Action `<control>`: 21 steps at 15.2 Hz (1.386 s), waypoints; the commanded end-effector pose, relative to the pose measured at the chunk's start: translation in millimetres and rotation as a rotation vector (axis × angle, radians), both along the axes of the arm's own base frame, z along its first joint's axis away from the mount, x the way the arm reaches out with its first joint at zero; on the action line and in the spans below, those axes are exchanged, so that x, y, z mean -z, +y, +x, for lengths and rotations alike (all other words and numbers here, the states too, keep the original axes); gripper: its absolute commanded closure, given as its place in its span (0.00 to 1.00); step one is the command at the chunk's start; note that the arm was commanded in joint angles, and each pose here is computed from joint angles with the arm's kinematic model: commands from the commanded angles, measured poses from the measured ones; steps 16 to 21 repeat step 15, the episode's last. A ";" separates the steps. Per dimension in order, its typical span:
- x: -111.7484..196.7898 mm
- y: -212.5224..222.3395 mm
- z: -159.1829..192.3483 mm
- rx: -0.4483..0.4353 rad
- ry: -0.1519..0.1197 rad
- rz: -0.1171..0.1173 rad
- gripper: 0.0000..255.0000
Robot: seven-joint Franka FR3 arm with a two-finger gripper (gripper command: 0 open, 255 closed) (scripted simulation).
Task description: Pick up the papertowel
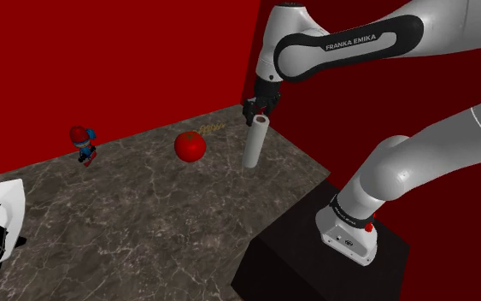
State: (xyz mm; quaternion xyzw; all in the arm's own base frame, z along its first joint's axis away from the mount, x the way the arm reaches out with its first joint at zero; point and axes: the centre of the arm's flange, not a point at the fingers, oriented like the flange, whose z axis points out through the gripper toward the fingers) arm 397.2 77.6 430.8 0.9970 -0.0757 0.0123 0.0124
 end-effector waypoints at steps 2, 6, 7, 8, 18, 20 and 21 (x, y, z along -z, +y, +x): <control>-14.5 0.2 0.2 0.000 0.000 0.000 1.00; -35.7 0.2 0.2 0.000 0.000 0.000 1.00; -40.9 0.2 0.2 0.000 0.000 0.000 1.00; -46.2 0.2 0.2 0.000 0.000 0.000 1.00; -73.4 0.2 0.1 0.000 0.000 0.000 1.00; -73.4 0.2 0.1 0.000 0.000 0.000 1.00; -73.4 0.2 0.1 0.000 0.000 0.000 1.00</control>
